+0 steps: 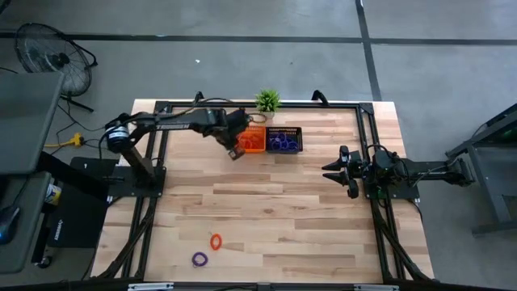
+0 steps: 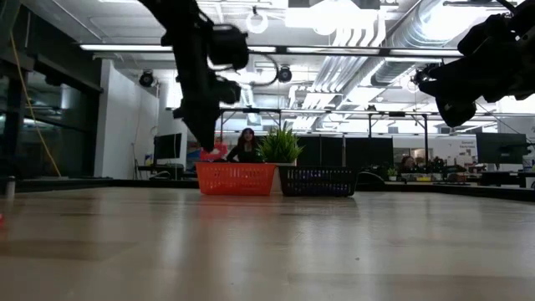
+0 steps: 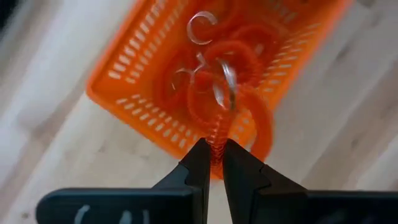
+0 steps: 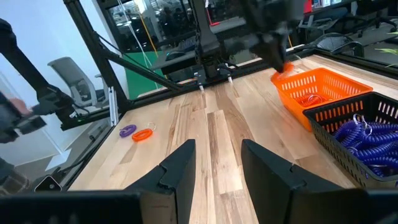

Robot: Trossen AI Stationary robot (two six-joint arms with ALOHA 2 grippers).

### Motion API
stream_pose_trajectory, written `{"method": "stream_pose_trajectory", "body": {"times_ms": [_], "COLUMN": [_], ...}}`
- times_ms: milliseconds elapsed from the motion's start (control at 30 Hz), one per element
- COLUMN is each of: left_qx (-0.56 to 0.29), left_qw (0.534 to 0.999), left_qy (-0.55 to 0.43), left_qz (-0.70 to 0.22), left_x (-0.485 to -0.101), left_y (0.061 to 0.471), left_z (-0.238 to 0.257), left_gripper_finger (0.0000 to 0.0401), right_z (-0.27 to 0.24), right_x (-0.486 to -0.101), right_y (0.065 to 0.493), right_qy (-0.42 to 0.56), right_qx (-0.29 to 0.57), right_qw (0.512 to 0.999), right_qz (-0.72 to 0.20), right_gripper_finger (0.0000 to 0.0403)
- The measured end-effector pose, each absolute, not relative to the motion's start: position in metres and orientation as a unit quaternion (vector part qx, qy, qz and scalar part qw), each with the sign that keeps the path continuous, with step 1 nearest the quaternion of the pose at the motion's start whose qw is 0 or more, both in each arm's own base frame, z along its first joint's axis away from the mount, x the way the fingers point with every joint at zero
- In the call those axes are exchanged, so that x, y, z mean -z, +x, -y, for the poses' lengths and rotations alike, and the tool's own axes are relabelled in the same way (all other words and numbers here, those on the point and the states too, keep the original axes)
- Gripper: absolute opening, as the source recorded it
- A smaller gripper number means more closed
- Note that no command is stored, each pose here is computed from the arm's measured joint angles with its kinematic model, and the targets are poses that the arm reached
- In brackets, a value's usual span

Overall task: Sort spring keychains into baskets
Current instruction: Put the orange spring keychain into the orange basket

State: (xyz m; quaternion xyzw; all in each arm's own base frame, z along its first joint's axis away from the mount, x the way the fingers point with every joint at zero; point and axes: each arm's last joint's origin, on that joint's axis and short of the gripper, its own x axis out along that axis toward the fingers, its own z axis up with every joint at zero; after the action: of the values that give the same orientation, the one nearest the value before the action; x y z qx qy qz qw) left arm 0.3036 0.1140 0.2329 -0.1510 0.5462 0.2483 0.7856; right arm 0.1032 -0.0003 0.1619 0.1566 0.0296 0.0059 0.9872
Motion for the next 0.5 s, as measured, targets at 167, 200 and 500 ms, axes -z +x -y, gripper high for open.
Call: {"method": "stream_pose_trajectory", "body": {"times_ms": [167, 200, 500], "left_qx": [-0.273, -0.278, -0.280], "left_qw": [0.780, 0.772, 0.760], "left_qy": [-0.219, -0.228, -0.251], "left_qz": [-0.519, -0.524, -0.531], "left_x": [-0.223, -0.220, -0.220], "left_y": [0.310, 0.311, 0.345], "left_z": [-0.144, -0.148, -0.171], "left_gripper_finger": [0.0028, 0.0028, 0.0028], "right_z": [0.000, 0.000, 0.000], "right_x": [-0.162, -0.162, -0.162], "right_y": [0.103, 0.103, 0.103], "right_qy": [0.157, 0.157, 0.157], "right_qx": [-0.006, -0.006, -0.006], "right_qw": [0.987, 0.987, 0.987], "right_qz": [-0.029, -0.029, -0.030], "right_gripper_finger": [0.0124, 0.0124, 0.0124]}}
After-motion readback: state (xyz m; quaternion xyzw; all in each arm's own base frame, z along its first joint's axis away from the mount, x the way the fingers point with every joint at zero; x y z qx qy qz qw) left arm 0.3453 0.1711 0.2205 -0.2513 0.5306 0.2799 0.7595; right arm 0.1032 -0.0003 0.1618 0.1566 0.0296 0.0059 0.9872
